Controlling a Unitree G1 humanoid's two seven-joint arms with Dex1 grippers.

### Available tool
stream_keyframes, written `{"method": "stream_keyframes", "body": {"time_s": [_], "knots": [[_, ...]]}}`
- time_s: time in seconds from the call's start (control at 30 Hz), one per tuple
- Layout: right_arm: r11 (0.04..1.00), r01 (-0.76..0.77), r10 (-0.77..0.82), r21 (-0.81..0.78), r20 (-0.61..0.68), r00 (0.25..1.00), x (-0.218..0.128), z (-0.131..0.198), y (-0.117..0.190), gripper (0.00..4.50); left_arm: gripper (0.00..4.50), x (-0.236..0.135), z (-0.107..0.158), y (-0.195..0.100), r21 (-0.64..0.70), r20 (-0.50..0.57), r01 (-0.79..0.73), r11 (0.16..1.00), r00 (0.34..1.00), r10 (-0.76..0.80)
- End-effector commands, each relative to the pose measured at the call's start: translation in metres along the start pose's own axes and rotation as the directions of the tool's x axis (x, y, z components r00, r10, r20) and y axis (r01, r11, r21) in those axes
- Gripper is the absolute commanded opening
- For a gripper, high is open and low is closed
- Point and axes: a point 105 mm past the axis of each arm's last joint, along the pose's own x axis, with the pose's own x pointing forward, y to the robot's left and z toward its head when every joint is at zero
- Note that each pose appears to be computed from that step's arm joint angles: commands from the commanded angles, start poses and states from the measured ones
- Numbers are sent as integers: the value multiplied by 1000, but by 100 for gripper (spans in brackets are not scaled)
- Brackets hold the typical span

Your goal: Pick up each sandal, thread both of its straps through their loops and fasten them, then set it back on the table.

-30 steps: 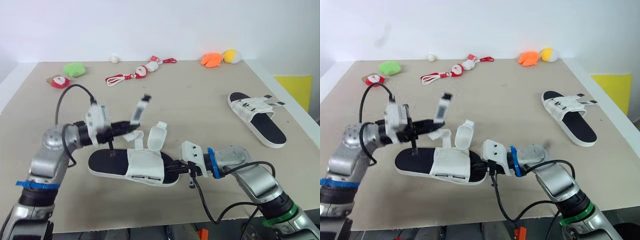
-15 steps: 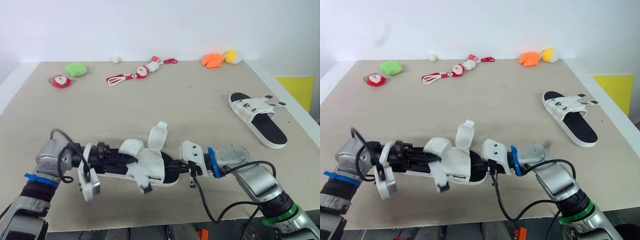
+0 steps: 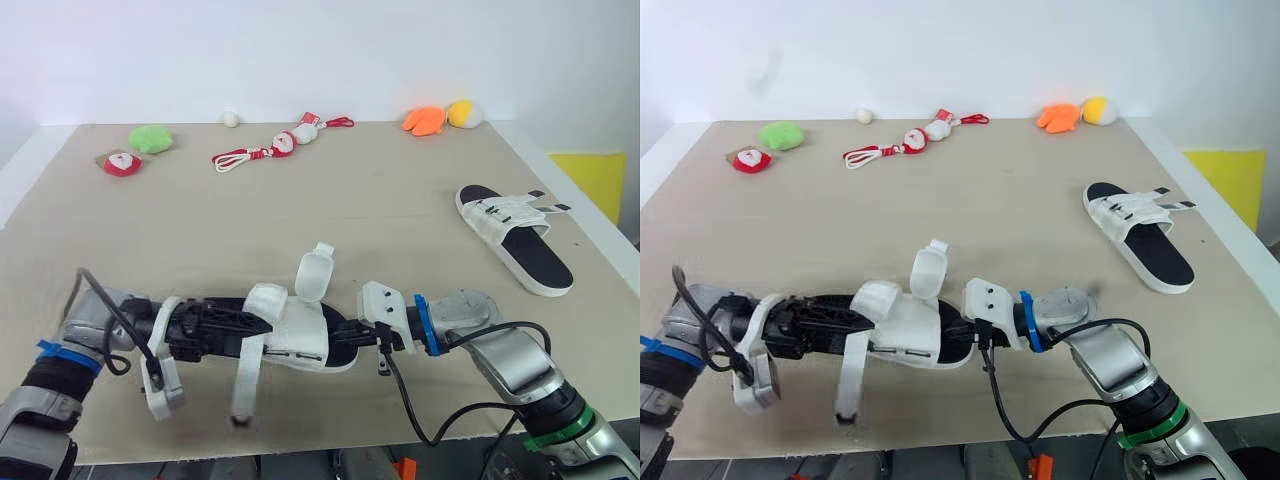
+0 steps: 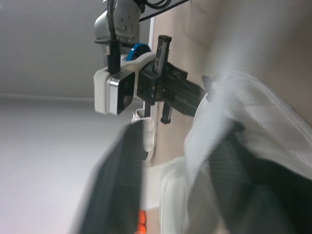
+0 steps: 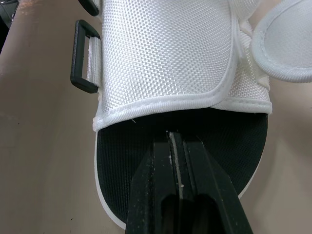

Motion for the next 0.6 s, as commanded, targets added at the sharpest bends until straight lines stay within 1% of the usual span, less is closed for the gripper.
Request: {"method": "stream_keyframes", "body": {"time_s": [0.03,0.07,0.1,0.13,0.2,0.27,0.33,0.43,0.5,0.53,0.57,0.6], "knots": [[999,-22,25,49,-54,998,6,-16,9,0,398,-12,3,4,-24,-46,-51,998,998,49],[998,-21,24,51,-55,998,6,-17,9,0,431,-14,4,4,-52,-64,-71,996,996,68],[998,-20,23,54,-58,998,6,-17,9,0,443,-17,6,5,-86,-88,-93,992,992,86],[998,-19,22,58,-61,998,6,-18,10,0,443,-19,7,6,-132,-117,-124,983,987,109],[998,-14,19,69,-74,997,6,-20,10,0,443,-24,15,1,-279,-174,-165,946,978,119],[997,-13,19,70,-75,997,7,-20,10,0,443,-31,20,-5,-419,-253,-222,881,960,121],[997,-15,20,71,-77,997,7,-22,12,0,443,-41,20,-8,-531,-352,-308,789,928,125],[997,-23,29,73,-80,996,7,-23,14,0,443,-57,11,1,-617,-502,-484,621,849,163],[997,-32,38,73,-81,996,8,-24,15,0,443,-64,6,5,-662,-557,-544,516,817,147],[997,-36,41,71,-82,996,8,-24,15,0,443,-66,4,0,-712,-579,-565,418,808,105],[997,-38,43,70,-83,996,8,-25,14,0,443,-66,3,-4,-758,-593,-584,292,803,68],[997,-39,44,68,-84,995,9,-25,13,0,443,-65,3,-6,-783,-594,-589,199,803,40]]}}
